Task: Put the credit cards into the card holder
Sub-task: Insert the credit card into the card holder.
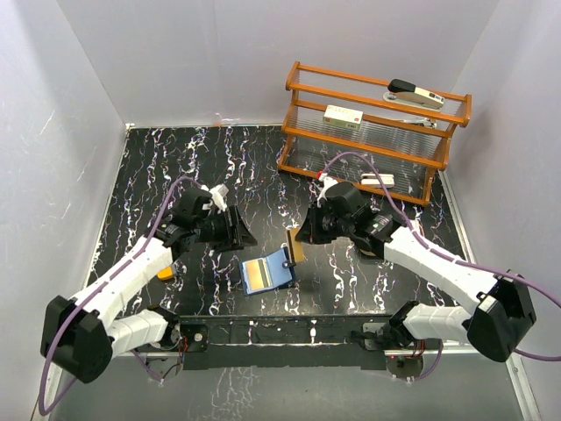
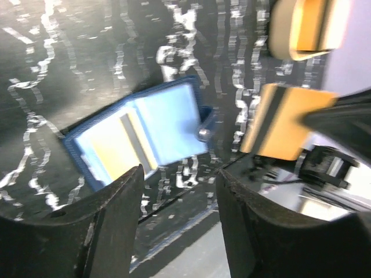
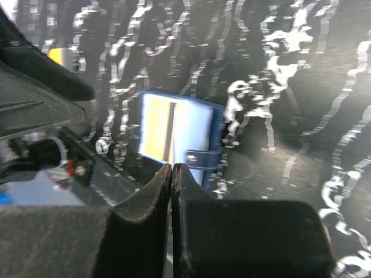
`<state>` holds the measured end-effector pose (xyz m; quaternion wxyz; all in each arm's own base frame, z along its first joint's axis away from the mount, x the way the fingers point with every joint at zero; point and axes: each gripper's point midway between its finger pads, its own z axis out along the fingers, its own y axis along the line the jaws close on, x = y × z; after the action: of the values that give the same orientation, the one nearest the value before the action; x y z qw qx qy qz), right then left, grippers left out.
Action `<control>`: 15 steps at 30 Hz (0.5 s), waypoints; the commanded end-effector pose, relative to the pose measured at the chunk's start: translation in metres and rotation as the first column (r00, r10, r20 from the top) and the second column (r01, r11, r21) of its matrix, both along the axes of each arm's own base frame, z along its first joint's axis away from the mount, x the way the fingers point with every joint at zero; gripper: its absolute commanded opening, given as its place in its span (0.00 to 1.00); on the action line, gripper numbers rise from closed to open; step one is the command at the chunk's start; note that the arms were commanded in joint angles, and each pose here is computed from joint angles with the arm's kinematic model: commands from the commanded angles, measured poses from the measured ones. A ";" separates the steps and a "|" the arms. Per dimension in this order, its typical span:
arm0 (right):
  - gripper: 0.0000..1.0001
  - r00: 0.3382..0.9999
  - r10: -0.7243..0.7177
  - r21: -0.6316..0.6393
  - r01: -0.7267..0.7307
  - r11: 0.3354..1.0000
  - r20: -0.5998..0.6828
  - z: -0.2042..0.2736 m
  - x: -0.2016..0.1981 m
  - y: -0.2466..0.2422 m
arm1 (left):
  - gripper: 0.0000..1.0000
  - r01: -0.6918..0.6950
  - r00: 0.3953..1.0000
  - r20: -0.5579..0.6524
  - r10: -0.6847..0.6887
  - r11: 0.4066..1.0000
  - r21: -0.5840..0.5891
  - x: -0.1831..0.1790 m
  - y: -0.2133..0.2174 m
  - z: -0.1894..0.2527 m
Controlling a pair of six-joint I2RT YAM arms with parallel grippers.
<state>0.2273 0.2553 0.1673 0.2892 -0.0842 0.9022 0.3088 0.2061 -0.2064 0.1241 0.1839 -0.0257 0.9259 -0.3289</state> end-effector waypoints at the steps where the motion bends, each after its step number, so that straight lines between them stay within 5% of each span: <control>1: 0.00 0.992 0.094 0.303 -0.115 0.946 0.083 0.053 -0.010 0.042 | 0.53 0.053 0.997 0.059 -0.040 0.965 -0.256 -0.009 -0.027 0.057; 6: 0.00 0.983 0.158 0.466 -0.185 0.865 0.096 0.072 -0.031 0.058 | 0.57 0.094 0.994 0.095 -0.061 0.911 -0.401 -0.018 -0.039 0.083; 15: 0.00 0.976 0.159 0.586 -0.218 0.780 0.151 0.109 -0.048 0.055 | 0.58 0.133 0.989 0.129 -0.079 0.863 -0.487 -0.028 -0.043 0.100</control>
<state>0.1865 0.3065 0.2252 0.2734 -0.0792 0.7944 0.5366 0.1876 -0.2433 0.1993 0.2045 -0.0207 0.8312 -0.5166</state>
